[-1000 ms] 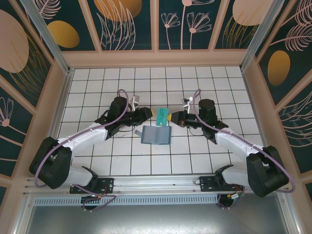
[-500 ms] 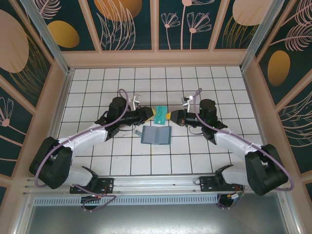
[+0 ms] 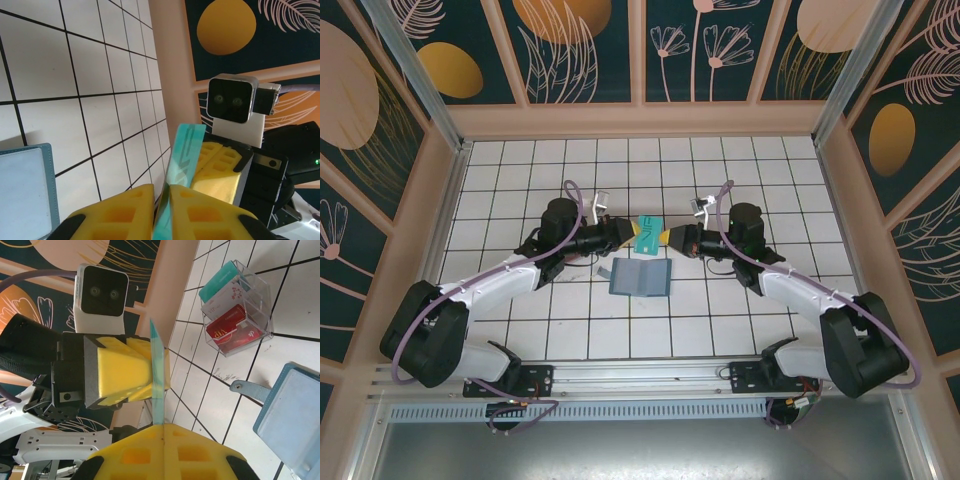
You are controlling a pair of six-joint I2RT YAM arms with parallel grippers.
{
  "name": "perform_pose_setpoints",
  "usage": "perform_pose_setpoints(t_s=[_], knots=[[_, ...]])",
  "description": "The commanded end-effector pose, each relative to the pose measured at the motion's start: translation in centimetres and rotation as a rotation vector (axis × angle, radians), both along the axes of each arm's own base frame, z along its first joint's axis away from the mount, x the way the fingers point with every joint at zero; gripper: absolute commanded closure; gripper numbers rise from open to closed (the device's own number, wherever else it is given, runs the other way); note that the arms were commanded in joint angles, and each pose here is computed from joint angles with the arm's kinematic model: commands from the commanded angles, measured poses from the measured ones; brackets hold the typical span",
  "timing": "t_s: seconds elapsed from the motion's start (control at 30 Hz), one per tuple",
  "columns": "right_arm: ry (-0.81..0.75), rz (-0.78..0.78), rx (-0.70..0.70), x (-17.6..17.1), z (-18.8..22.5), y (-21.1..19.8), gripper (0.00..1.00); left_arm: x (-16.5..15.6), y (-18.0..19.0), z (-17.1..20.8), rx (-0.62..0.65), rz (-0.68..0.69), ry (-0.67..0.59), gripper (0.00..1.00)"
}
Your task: Take the credit cards out of the card holder
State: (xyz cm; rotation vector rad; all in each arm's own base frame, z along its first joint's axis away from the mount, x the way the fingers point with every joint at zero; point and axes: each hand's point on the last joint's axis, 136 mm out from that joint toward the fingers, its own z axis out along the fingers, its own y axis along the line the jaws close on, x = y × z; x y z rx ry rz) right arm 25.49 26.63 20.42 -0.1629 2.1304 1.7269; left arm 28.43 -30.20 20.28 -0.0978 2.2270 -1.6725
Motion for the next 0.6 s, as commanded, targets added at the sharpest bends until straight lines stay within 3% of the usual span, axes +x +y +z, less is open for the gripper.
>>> perform_pose_setpoints(t_s=[0.0, 0.13, 0.27, 0.37, 0.57], knots=[[-0.015, 0.019, 0.017, -0.1, 0.1, 0.1, 1.00, -0.5, -0.1, 1.9, -0.052, -0.033, -0.061, 0.99], [-0.016, 0.015, 0.003, 0.0, -0.2, 0.0, 1.00, -0.5, 0.0, 2.0, -0.037, -0.030, -0.080, 1.00], [-0.015, 0.000, -0.043, 0.2, -0.9, -0.3, 0.49, 0.1, 0.5, 0.8, 0.096, -0.020, -0.101, 1.00], [-0.028, -0.016, -0.073, 0.2, -1.0, -0.6, 0.25, 0.7, 1.3, -0.4, 0.244, -0.016, -0.136, 1.00], [-0.064, -0.052, -0.125, 0.3, -1.1, -1.2, 0.04, 3.0, 5.0, -2.5, 0.606, 0.053, -0.268, 1.00]])
